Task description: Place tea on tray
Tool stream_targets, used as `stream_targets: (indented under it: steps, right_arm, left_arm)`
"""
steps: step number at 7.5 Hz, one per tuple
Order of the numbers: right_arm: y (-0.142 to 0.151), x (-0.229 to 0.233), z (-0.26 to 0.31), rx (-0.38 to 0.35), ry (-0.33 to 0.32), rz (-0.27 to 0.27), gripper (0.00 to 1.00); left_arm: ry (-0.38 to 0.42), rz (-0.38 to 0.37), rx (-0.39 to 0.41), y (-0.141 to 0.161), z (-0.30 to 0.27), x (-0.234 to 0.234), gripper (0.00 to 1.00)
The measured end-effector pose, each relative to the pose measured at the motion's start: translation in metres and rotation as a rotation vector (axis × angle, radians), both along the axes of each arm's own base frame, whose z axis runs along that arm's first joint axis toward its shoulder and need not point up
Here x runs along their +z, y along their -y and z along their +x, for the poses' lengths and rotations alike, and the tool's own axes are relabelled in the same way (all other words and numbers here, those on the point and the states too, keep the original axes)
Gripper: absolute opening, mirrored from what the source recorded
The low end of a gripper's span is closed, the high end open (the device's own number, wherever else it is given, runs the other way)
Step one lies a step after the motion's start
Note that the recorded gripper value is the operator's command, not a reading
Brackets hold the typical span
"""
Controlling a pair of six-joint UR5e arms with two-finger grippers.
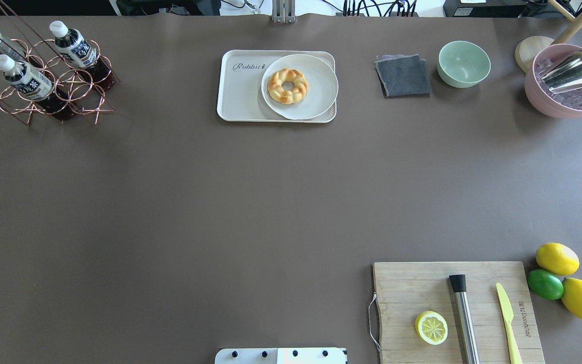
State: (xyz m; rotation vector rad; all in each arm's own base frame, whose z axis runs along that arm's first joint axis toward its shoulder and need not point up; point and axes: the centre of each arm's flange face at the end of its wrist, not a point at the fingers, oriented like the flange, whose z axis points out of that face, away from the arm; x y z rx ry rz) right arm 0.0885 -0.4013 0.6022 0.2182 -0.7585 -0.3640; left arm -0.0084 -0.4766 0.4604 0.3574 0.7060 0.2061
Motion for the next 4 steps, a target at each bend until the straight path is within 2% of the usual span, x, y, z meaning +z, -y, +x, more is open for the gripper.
stream_targets:
  steps: [2,4]
  right_arm:
    - [0.002,0.001,-0.006,-0.002,-0.014,-0.016,1.00]
    - [0.007,-0.001,-0.011,0.000,-0.023,-0.024,1.00]
  left_arm:
    - [-0.003,-0.005,-0.006,0.003,0.003,-0.003,0.93]
    - [0.019,-0.015,-0.017,0.023,0.028,-0.010,0.93]
